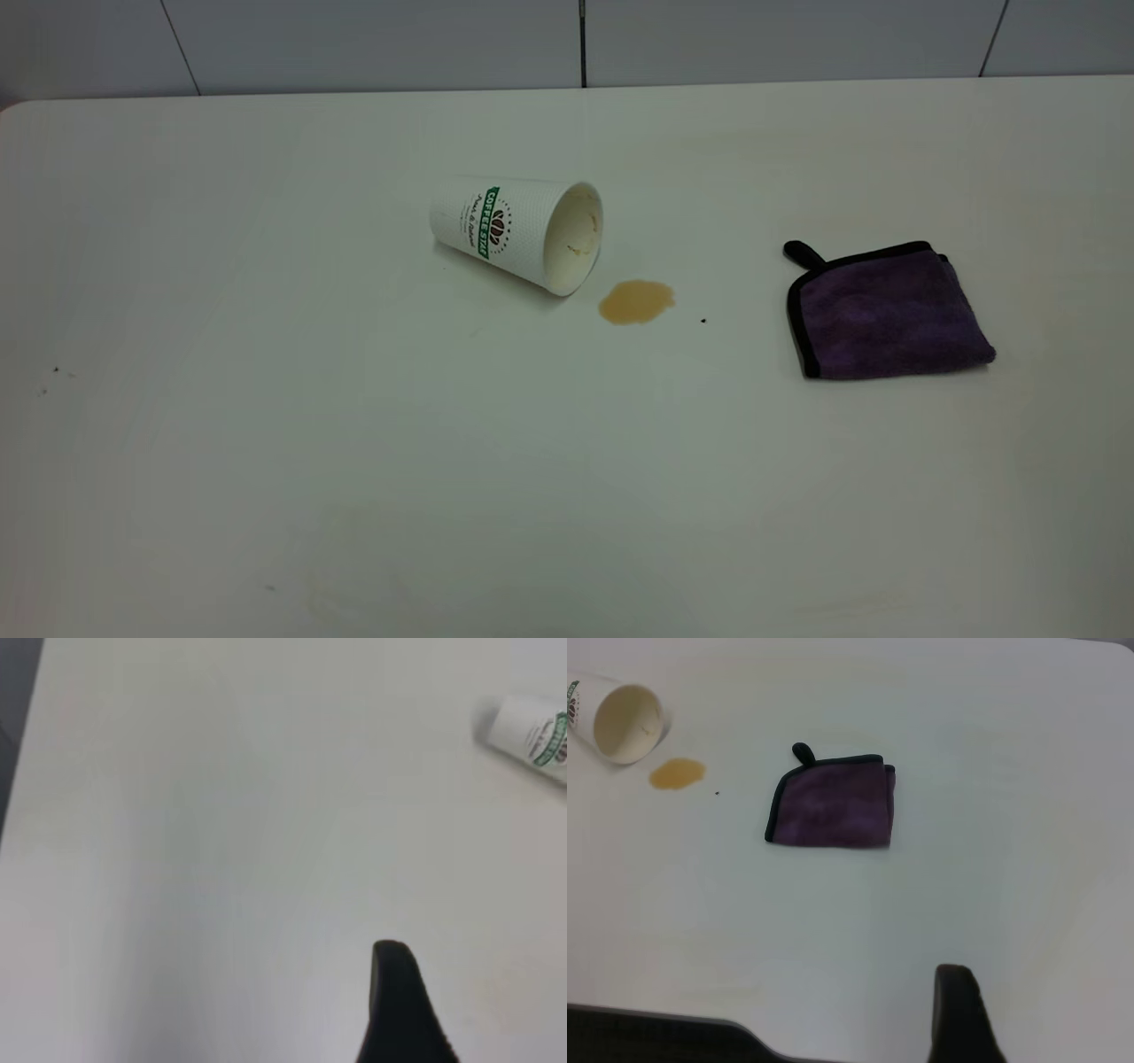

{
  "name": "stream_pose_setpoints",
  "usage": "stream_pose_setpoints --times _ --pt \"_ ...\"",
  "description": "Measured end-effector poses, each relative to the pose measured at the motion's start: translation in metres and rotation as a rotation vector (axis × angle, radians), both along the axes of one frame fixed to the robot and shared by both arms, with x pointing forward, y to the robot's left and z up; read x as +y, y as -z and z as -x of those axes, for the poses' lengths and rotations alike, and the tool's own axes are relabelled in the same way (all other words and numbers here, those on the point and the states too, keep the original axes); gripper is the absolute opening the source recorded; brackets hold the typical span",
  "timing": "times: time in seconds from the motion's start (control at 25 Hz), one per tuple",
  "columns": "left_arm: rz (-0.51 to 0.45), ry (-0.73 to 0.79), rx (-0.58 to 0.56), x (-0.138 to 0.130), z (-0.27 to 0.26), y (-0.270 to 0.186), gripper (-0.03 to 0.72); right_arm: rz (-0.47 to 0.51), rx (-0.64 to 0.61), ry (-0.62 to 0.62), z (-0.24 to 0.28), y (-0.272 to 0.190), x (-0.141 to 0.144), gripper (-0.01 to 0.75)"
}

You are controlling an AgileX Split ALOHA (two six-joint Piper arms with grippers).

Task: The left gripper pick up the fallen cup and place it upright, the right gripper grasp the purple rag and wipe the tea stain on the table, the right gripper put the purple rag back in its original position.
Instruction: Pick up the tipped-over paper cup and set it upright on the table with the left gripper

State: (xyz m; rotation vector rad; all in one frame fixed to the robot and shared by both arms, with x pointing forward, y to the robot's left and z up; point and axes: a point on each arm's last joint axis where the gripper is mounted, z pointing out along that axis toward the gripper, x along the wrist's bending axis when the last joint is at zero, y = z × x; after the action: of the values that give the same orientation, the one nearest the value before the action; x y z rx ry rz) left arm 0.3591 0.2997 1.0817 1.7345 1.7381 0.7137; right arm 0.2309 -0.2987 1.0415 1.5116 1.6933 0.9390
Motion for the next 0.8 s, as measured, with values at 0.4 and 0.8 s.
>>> stream_pose_setpoints --times 0.4,0.8 --pt "-0.005 0.206 0.176 -0.031 -0.100 0.036 0.489 0.000 0.000 0.000 0.000 0.000 0.000 0.498" --pt "-0.113 0.442 0.295 -0.126 -0.168 0.089 0.488 0.000 0.000 0.000 0.000 0.000 0.000 0.498"
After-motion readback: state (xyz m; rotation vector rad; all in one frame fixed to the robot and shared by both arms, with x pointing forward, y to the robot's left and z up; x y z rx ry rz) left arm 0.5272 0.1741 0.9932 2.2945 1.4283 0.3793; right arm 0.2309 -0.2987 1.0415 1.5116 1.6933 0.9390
